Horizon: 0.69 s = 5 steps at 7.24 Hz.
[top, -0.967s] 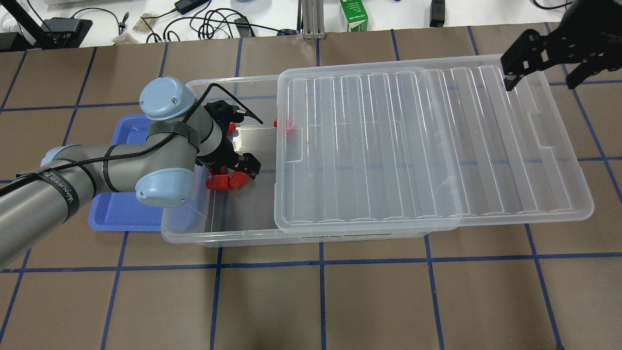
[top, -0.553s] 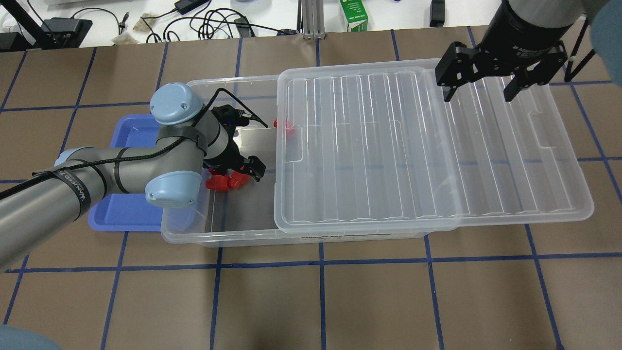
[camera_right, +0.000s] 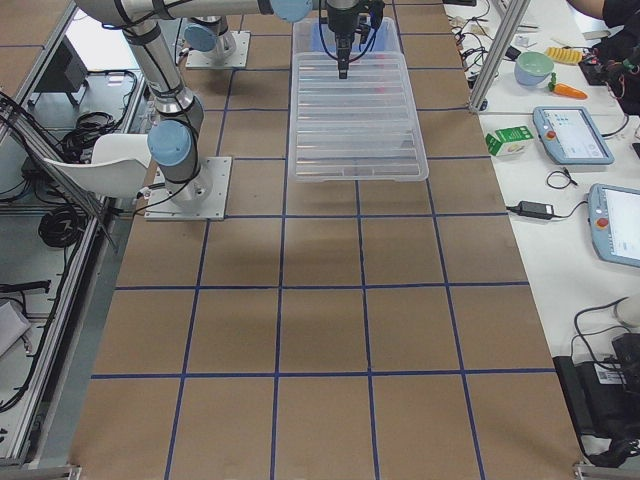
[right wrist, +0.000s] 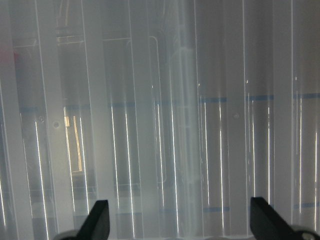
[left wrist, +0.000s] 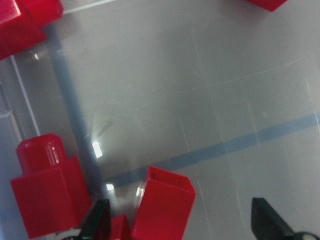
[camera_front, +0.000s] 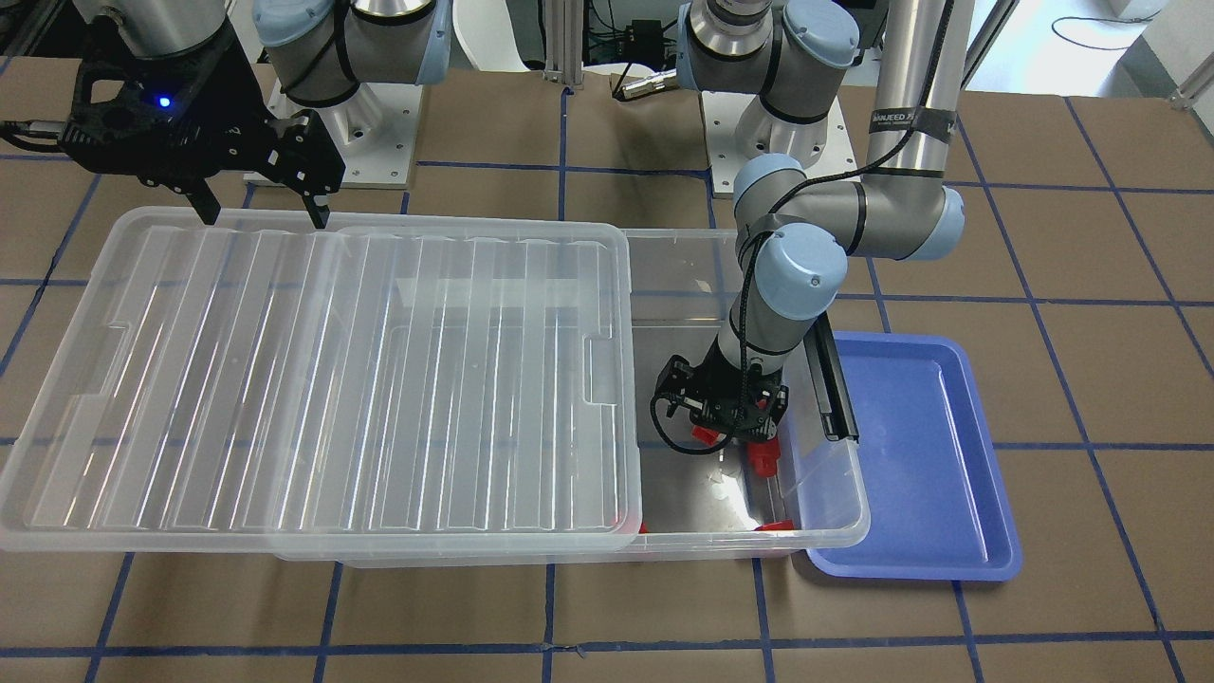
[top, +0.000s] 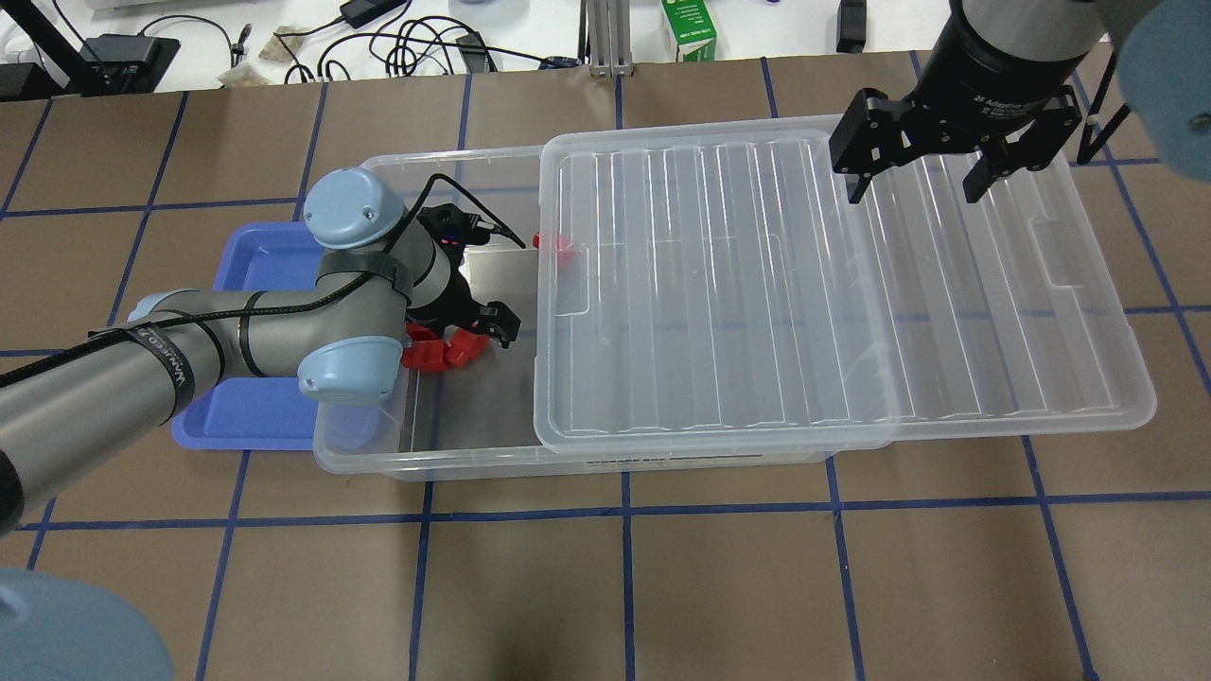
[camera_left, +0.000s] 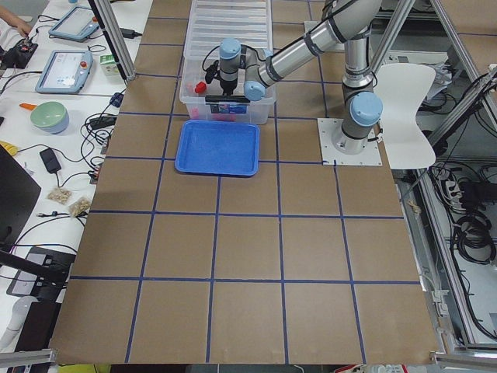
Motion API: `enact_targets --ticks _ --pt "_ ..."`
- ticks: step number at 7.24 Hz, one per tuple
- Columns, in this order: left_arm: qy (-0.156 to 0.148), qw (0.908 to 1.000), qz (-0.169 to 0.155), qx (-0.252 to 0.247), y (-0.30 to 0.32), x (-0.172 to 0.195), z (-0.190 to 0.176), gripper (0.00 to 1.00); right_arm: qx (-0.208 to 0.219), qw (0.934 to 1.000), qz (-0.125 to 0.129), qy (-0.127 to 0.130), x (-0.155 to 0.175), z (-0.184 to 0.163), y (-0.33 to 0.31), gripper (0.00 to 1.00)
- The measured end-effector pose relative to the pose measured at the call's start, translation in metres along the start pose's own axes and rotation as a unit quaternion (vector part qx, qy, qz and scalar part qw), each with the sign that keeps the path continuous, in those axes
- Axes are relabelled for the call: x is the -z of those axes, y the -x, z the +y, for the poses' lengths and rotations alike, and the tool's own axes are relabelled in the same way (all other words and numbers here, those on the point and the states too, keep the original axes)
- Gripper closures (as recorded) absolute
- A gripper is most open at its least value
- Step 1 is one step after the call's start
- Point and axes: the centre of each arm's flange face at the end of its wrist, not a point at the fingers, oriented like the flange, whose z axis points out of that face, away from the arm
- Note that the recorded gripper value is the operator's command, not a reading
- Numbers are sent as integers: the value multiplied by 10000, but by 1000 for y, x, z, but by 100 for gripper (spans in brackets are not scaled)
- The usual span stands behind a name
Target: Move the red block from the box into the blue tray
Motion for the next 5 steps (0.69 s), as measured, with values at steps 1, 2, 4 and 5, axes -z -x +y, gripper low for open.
enact_targets --ticks 1,2,4,5 --pt "-9 10000 -2 -14 0 -2 0 40 4 10000 0 -3 0 0 0 0" --pt "-9 10000 -2 -25 0 -4 0 59 6 10000 1 -7 0 0 0 0" --pt "-4 10000 -1 -40 -2 -5 0 59 9 10000 2 -9 0 0 0 0" --pt "7 10000 2 -44 -2 -6 1 67 10 10000 6 -10 0 0 0 0"
